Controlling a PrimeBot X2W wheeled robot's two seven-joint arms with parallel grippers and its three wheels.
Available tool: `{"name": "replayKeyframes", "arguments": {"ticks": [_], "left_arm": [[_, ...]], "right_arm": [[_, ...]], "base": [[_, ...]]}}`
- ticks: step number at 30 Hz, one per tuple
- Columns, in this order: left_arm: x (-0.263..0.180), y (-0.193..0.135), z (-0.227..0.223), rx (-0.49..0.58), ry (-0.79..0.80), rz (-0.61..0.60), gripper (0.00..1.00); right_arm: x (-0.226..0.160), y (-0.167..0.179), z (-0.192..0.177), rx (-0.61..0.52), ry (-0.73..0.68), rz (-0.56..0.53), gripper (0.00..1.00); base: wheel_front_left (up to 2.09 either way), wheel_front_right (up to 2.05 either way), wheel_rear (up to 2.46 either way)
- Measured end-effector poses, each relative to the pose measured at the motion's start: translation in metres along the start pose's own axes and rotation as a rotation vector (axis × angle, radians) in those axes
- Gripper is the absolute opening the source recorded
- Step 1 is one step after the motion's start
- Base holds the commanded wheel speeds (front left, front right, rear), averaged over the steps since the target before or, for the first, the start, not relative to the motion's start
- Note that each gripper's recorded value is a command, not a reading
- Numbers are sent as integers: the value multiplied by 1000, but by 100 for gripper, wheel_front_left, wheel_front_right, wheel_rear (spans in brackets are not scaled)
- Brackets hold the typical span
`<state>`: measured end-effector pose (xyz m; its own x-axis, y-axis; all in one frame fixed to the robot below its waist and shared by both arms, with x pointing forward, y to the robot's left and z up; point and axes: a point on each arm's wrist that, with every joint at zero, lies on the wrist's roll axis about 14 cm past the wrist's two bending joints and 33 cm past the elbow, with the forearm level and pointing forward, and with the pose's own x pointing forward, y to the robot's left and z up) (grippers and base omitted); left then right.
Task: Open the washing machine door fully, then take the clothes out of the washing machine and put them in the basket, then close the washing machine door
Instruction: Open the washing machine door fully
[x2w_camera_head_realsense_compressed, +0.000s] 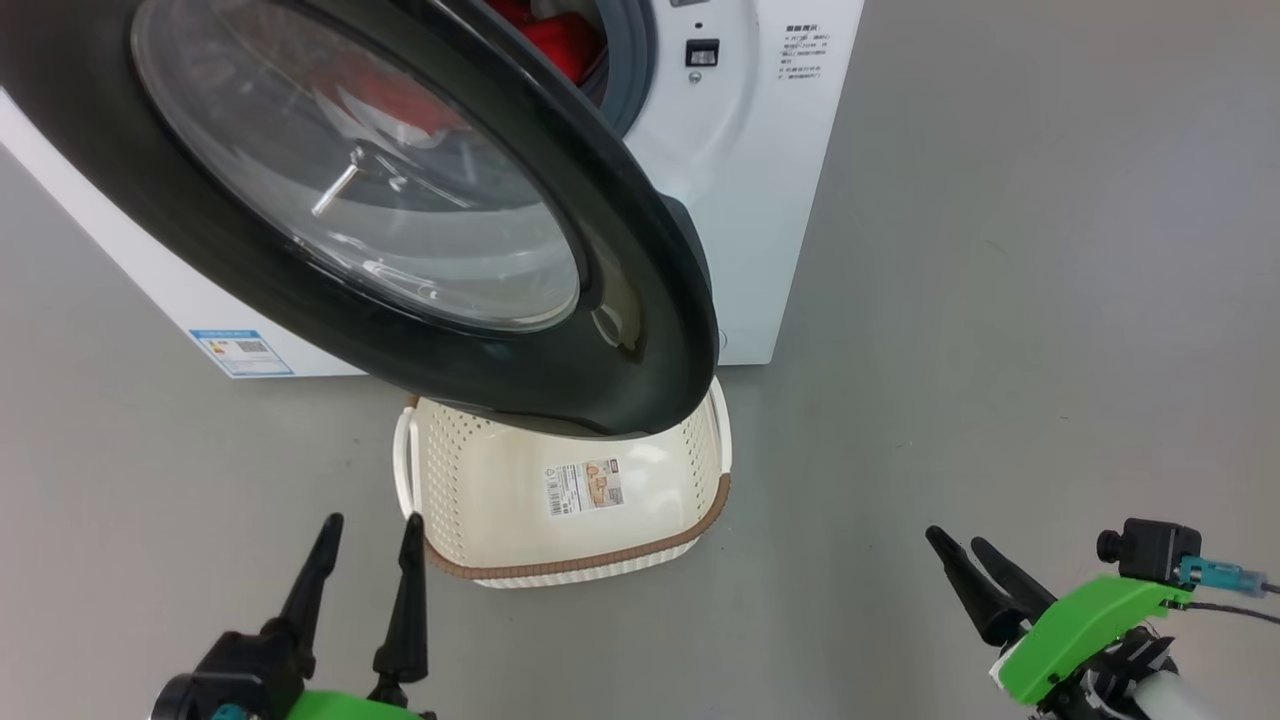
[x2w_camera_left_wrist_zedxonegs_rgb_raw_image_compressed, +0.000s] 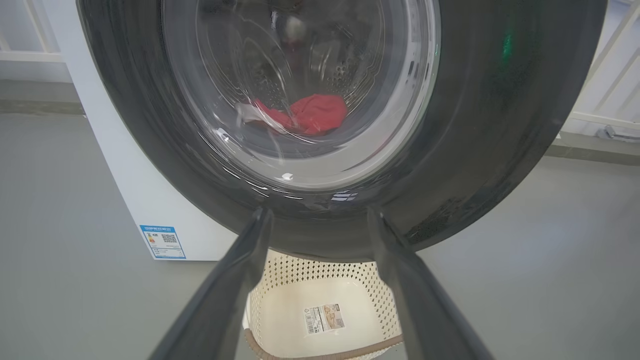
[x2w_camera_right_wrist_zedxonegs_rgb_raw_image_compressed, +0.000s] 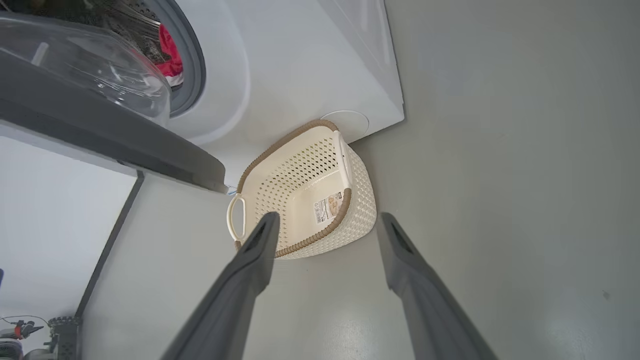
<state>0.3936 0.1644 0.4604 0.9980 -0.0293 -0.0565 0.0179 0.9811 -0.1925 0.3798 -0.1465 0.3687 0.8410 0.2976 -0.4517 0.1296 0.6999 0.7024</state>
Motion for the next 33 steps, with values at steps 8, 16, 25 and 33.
{"name": "replayKeyframes", "arguments": {"ticks": [8,16,25,33], "left_arm": [[-4,2,-4,0,12,5,100],[-4,2,-1,0,4,5,100],[-7,2,1,7,0,3,100],[-11,3,0,8,3,6,100]], "right_arm": [[-6,1,4,-235,-87,34,100],[-13,18,42,-420,-242,64,100],[-36,31,44,-513,-355,54,100],[-53,43,54,-571,-446,44,100]], "base": [[0,0,0],[0,0,0],[0,0,0],[0,0,0]]}}
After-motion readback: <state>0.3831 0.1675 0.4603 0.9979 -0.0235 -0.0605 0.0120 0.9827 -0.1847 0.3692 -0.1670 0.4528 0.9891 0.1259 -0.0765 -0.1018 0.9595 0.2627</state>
